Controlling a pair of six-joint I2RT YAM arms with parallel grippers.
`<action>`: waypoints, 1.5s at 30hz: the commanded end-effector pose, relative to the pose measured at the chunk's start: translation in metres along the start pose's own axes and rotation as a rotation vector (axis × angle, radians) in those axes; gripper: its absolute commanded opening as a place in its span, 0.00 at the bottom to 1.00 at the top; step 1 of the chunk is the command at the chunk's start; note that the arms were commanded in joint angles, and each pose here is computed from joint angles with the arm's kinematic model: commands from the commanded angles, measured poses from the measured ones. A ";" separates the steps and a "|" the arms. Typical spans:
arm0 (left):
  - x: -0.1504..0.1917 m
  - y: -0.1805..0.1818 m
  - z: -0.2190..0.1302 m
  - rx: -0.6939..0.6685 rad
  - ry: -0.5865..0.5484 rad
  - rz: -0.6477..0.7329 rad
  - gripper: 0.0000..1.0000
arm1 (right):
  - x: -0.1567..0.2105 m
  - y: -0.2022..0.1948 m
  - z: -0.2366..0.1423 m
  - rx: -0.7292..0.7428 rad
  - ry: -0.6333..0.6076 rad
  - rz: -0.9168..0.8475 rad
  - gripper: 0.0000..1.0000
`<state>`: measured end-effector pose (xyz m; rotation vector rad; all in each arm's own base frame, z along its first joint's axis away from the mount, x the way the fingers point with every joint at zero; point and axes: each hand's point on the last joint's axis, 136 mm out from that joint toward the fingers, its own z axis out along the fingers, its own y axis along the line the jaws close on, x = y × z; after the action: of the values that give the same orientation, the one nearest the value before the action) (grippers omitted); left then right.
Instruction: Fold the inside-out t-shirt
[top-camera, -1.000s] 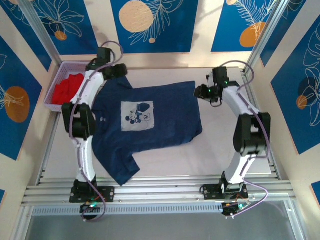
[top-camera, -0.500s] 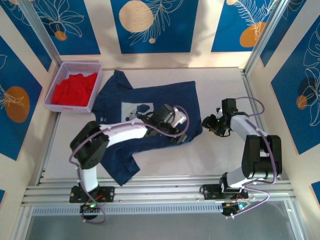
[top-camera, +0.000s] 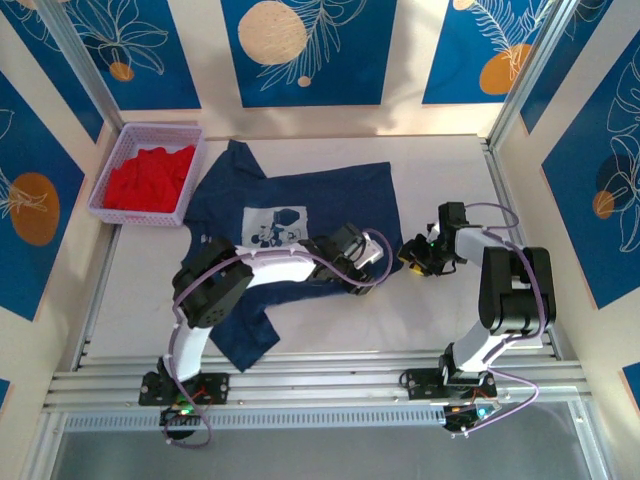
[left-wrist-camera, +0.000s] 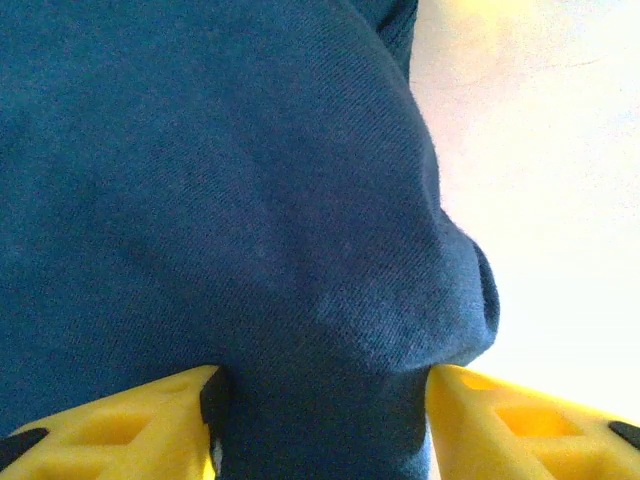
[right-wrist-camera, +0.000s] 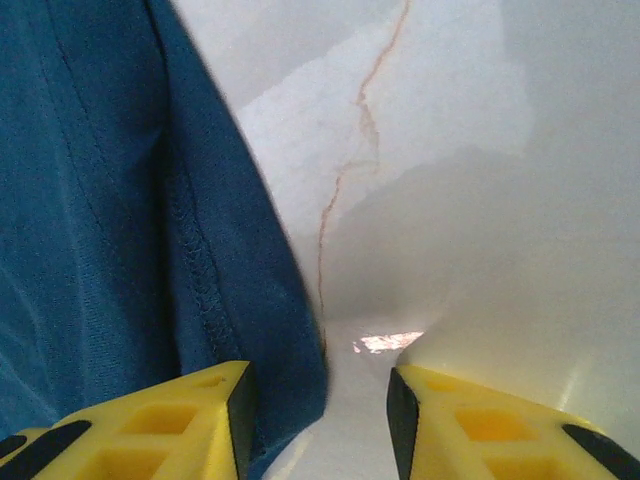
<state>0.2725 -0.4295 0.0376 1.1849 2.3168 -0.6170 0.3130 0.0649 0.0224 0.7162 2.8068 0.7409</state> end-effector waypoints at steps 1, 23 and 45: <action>-0.003 0.003 0.005 -0.004 -0.011 -0.012 0.54 | 0.002 0.023 0.007 -0.090 0.036 -0.033 0.41; 0.011 -0.003 0.002 0.029 0.015 0.009 0.54 | -0.009 0.021 -0.043 0.008 -0.060 -0.126 0.05; 0.035 -0.005 0.011 0.056 0.066 0.021 0.54 | 0.008 -0.007 -0.063 0.209 -0.107 -0.120 0.28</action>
<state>0.2654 -0.4289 0.0294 1.2142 2.2972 -0.6543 0.3018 0.0263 0.0743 0.6216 2.7843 0.3948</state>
